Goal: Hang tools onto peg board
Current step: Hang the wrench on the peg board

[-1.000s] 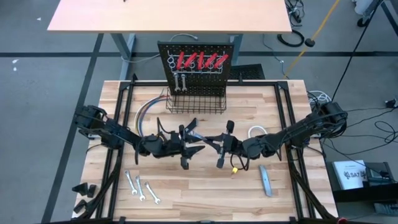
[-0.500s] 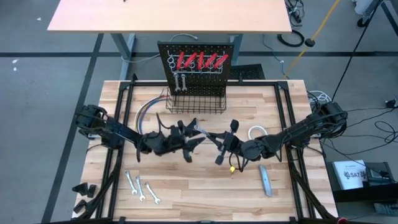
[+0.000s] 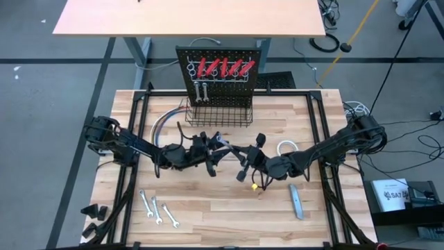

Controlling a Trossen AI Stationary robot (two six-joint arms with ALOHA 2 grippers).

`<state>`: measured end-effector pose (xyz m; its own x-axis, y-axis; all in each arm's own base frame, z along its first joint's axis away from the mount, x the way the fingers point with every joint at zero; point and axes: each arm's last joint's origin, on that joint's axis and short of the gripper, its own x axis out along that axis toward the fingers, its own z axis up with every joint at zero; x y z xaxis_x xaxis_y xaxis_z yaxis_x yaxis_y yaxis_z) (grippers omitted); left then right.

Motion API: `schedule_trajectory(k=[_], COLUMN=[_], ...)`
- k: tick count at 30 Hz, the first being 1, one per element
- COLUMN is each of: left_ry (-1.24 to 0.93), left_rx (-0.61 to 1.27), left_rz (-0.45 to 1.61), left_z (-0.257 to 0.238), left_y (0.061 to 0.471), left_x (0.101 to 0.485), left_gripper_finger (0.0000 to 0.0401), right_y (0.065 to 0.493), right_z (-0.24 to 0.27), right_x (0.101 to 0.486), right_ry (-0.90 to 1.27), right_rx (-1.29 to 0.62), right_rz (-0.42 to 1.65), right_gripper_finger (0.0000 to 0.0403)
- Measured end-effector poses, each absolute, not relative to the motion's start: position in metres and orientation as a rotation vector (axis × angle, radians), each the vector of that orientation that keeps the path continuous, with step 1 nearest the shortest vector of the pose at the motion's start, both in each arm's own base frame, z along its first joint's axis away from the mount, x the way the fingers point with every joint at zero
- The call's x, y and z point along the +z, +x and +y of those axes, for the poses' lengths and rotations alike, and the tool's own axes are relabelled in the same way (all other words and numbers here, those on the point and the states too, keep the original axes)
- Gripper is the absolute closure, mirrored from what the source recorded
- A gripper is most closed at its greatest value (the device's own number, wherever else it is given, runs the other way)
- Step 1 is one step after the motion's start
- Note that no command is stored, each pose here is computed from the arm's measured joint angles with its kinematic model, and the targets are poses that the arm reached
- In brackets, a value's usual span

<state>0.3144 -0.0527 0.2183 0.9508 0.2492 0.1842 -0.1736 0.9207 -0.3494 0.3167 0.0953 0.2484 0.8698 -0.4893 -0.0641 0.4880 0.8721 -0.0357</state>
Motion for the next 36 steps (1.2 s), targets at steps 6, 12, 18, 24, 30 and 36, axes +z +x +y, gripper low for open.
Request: schedule_trajectory(k=[6,12,18,24,30,36], left_ry=[-0.385,-0.380,-0.370,-0.329,-0.276,-0.240], left_rx=[0.250,0.259,0.282,0.281,0.284,0.276], left_rz=[-0.205,-0.191,-0.160,-0.165,-0.159,-0.164], left_z=[-0.045,-0.043,-0.043,-0.043,-0.044,-0.044], left_y=[0.316,0.317,0.317,0.317,0.317,0.317], left_x=[0.215,0.214,0.210,0.211,0.212,0.213], left_gripper_finger=[0.0223,0.0226,0.0286,0.0383,0.0388,0.0389], right_y=[0.324,0.332,0.333,0.333,0.333,0.328], right_z=[0.094,0.092,0.090,0.090,0.091,0.095], right_x=[0.240,0.229,0.226,0.226,0.225,0.234], right_ry=[-0.017,-0.003,-0.008,-0.020,-0.042,-0.058], right_rx=[-0.524,-0.532,-0.598,-0.604,-0.567,-0.512], right_rz=[0.063,0.050,0.049,0.054,0.064,0.070], right_gripper_finger=[0.0373,0.0373,0.0373,0.0372,0.0343,0.0278])
